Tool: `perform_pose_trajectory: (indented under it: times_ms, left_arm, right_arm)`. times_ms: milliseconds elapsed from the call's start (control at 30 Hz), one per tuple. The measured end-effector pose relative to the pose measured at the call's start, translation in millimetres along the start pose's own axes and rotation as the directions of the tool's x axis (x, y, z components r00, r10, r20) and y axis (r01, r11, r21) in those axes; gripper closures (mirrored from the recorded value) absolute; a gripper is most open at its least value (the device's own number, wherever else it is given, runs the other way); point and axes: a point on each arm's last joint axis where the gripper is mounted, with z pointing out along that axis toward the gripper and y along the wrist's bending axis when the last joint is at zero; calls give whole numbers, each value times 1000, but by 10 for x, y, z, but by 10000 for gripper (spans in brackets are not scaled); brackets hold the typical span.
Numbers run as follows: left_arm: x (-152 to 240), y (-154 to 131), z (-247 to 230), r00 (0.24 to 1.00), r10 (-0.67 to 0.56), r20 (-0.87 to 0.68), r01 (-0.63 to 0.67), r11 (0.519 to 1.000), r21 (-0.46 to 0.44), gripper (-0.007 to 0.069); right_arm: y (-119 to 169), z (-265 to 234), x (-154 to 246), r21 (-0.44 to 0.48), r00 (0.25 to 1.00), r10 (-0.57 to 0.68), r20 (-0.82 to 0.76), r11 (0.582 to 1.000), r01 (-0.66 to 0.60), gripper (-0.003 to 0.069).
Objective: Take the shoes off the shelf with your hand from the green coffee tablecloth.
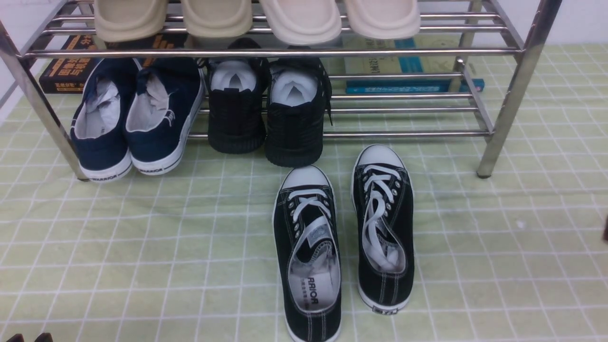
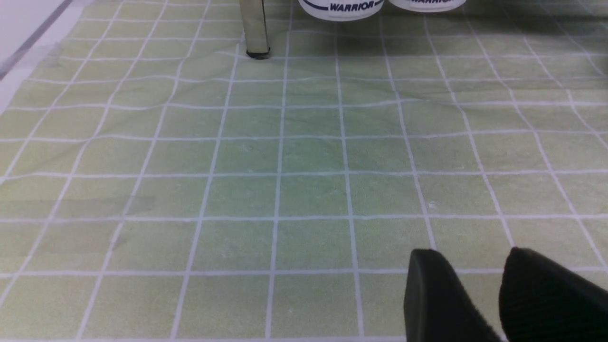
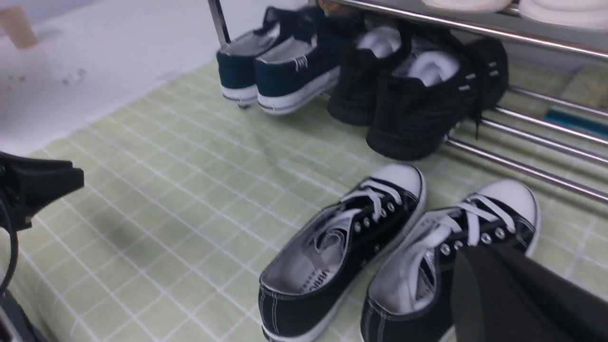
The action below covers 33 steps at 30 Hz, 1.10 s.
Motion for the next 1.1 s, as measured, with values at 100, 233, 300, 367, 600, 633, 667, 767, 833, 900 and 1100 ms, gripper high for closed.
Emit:
perform_pose_trajectory:
  times_ms: [100,233,300,367,600,633,667,767,833,900,1100]
  left_arm:
    - [0,0,0,1000,0,0,0,1000,0,384]
    - [0,0,0,1000,0,0,0,1000,0,384]
    - [0,0,0,1000,0,0,0,1000,0,384]
    - [0,0,0,1000,1,0,-1,1000,0,384]
    - [0,0,0,1000,1,0,-1,1000,0,384]
    - [0,0,0,1000,1,0,-1,1000,0,384]
    - [0,0,0,1000,1,0,-1,1000,0,384]
    - [0,0,0,1000,1,0,-1,1000,0,384]
    - [0,0,0,1000,1,0,-1,1000,0,384]
    - [0,0,0,1000,1,0,-1,1000,0,384]
    - [0,0,0,1000,1,0,-1,1000,0,384]
  right_arm:
    - [-30,59,237,-21,997,-1,76,1000,3,639]
    - [-62,135,464,-24,998,-2,65,1000,4,638]
    - [-74,157,544,-21,999,-3,45,1000,4,636]
    - [-101,198,715,-13,1000,-4,-4,1000,4,631]
    - [-155,251,1046,2,995,-6,-100,1000,6,622]
    - [-164,257,1104,5,993,-6,-118,1000,7,620]
    - [-168,259,1125,6,992,-6,-124,1000,7,619]
    - [-170,260,1140,7,992,-6,-128,1000,7,614]
    - [-169,261,1135,5,992,-6,-122,1000,7,612]
    - [-167,262,1125,3,994,-6,-111,1000,6,610]
    - [-190,149,1086,16,1000,-13,2,1000,13,600]
